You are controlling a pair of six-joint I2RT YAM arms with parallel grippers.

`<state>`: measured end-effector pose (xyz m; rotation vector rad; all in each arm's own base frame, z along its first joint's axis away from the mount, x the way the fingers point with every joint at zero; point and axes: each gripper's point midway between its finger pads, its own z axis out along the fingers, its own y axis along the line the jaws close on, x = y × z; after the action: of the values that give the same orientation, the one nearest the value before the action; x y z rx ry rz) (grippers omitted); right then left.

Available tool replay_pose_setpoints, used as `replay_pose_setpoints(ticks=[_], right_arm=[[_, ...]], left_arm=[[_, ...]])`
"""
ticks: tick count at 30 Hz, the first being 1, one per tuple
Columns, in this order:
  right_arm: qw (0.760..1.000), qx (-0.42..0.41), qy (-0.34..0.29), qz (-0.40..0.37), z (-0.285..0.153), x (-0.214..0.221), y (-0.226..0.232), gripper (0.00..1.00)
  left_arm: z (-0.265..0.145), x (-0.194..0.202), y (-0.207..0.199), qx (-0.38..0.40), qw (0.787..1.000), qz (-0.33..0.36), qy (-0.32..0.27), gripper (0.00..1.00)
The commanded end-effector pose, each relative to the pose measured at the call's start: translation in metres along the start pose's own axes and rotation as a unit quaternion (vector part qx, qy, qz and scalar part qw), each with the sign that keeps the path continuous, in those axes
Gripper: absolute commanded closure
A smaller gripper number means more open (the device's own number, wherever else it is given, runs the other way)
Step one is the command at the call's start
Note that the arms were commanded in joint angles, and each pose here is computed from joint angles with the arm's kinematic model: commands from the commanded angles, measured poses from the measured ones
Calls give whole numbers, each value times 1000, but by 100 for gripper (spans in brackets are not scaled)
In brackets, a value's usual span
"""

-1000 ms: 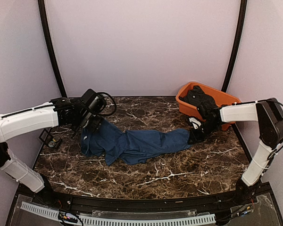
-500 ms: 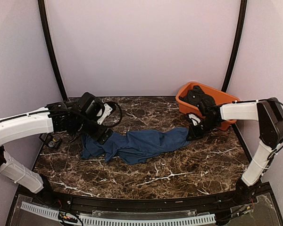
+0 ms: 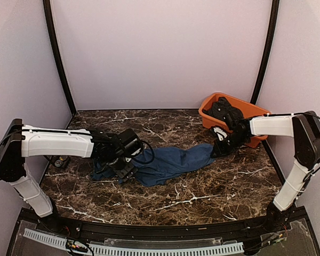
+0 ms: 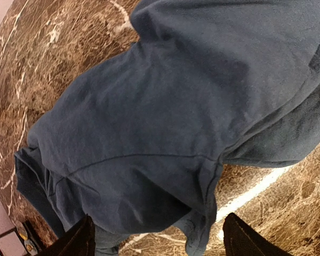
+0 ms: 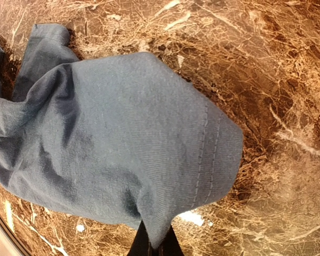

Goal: Pin the brooch onto the clothing
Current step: Flatten out the crumpled clothing at the center of the board.

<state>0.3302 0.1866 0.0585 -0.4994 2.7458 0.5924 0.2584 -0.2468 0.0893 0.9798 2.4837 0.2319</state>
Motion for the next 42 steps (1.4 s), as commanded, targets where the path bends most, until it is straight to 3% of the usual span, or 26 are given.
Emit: replay_pose_setpoints(ticks=[1, 10, 15, 25, 27, 31, 32, 34, 37, 42], right_arm=[[1000, 0, -25, -2, -15, -14, 3, 100], [1000, 2, -29, -3, -18, -16, 3, 100], [1000, 3, -31, -3, -20, -18, 2, 100], [999, -3, -37, -6, -25, -23, 6, 100], [999, -2, -37, -7, -27, -23, 7, 100], [999, -3, -39, -9, -30, -25, 8, 100], [999, -3, -40, -10, -31, -26, 9, 100], [999, -5, -43, -12, -34, -28, 10, 100], [998, -8, -60, -19, -46, -40, 16, 100], [988, -2, -150, -48, -106, -93, 37, 100]], left_arm=[[-4, 19, 10, -21, 998, -46, 27, 20], [-2, 35, -23, 19, 998, -15, 55, 27], [-1, 43, -33, 40, 997, -11, 65, 35], [25, 51, -17, -42, 995, -6, 92, 45], [29, 52, -16, -48, 994, -5, 96, 50], [35, 57, -11, -60, 992, -7, 106, 76], [34, 55, -7, -66, 992, -10, 103, 89], [29, 51, 4, -81, 992, -19, 92, 98], [8, 31, 26, -110, 992, -29, 55, 99], [-80, -36, 102, -205, 975, -49, -65, 99]])
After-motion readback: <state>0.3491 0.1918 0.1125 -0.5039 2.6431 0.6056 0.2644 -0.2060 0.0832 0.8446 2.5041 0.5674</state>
